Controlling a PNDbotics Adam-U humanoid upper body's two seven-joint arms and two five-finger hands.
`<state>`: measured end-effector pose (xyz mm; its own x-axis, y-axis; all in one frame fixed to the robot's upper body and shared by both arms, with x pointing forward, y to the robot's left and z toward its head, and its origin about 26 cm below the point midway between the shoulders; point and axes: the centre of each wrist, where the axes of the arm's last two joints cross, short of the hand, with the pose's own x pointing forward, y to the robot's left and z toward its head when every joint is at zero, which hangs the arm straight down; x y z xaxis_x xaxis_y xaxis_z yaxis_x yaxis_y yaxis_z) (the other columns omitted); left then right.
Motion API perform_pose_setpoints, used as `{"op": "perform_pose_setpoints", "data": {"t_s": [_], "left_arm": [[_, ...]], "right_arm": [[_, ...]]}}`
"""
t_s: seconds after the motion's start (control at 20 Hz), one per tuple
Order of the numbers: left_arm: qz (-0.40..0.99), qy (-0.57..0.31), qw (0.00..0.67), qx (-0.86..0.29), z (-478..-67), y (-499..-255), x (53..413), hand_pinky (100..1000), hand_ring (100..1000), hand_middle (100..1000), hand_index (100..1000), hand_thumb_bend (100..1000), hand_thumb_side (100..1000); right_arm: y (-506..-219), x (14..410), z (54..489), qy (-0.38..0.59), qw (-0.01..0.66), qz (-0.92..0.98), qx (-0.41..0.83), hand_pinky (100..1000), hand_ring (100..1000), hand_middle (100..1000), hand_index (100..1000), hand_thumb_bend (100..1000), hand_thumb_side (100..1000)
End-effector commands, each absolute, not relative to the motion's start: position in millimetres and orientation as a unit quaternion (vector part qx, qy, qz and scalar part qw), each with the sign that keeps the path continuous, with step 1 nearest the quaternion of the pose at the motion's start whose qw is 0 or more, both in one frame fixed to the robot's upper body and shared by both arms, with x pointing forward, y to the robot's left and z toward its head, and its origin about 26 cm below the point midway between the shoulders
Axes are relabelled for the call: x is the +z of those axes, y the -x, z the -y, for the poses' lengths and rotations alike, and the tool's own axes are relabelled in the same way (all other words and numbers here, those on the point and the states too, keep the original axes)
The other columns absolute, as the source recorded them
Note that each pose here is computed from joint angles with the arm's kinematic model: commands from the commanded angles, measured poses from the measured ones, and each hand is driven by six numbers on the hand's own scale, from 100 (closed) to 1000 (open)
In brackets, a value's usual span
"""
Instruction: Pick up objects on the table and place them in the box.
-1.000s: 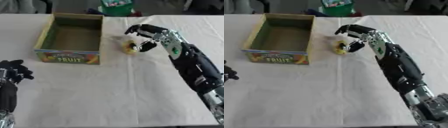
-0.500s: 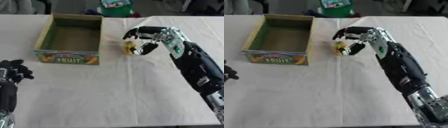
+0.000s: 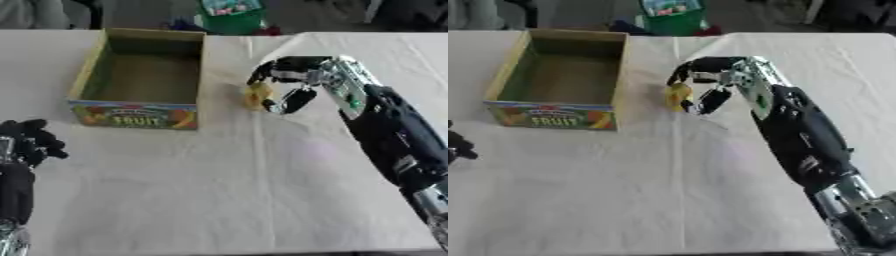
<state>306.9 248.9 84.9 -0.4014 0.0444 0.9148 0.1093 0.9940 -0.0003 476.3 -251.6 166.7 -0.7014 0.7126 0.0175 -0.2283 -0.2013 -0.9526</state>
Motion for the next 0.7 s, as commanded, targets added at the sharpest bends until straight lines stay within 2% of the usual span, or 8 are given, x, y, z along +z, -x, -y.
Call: {"op": "perform_pose_setpoints", "data": {"t_s": [0.05, 0.15, 0.35, 0.4, 0.45, 0.5, 0.55, 0.7], "left_arm": [[0.845, 0.045, 0.532, -0.036, -250.1, -308.3, 93.5, 474, 520, 480, 677, 100, 794], [0.844, 0.044, 0.533, -0.036, -250.2, -308.2, 93.3, 474, 520, 480, 677, 100, 793], [0.844, 0.044, 0.533, -0.035, -250.2, -308.2, 93.3, 474, 520, 480, 677, 100, 793], [0.844, 0.045, 0.533, -0.035, -250.0, -308.2, 93.2, 474, 521, 480, 677, 100, 794], [0.844, 0.045, 0.533, -0.035, -249.9, -308.2, 93.2, 474, 521, 480, 677, 100, 794], [0.844, 0.045, 0.533, -0.035, -249.9, -308.2, 93.2, 474, 521, 480, 677, 100, 794], [0.844, 0.045, 0.533, -0.035, -249.9, -308.2, 93.2, 474, 521, 480, 677, 100, 794], [0.844, 0.045, 0.533, -0.035, -249.9, -308.2, 93.2, 474, 521, 480, 677, 100, 794]], "right_arm": [[-477.7, 171.7, 252.1, 0.243, 0.298, 0.553, 0.739, 631, 701, 729, 829, 100, 304], [-477.7, 168.5, 251.3, 0.251, 0.290, 0.559, 0.735, 580, 613, 666, 795, 100, 310], [-478.1, 162.8, 251.1, 0.261, 0.280, 0.564, 0.732, 580, 613, 666, 795, 100, 310], [-478.2, 163.8, 249.9, 0.264, 0.275, 0.567, 0.730, 395, 407, 489, 626, 100, 296], [-477.8, 165.2, 248.3, 0.268, 0.269, 0.572, 0.727, 384, 396, 480, 614, 100, 294], [-477.5, 165.5, 247.1, 0.272, 0.263, 0.576, 0.724, 301, 309, 400, 527, 100, 271], [-477.2, 166.3, 246.1, 0.274, 0.258, 0.584, 0.719, 251, 259, 350, 474, 100, 254], [-476.9, 164.2, 246.0, 0.280, 0.248, 0.601, 0.707, 244, 252, 342, 465, 100, 252]]}}
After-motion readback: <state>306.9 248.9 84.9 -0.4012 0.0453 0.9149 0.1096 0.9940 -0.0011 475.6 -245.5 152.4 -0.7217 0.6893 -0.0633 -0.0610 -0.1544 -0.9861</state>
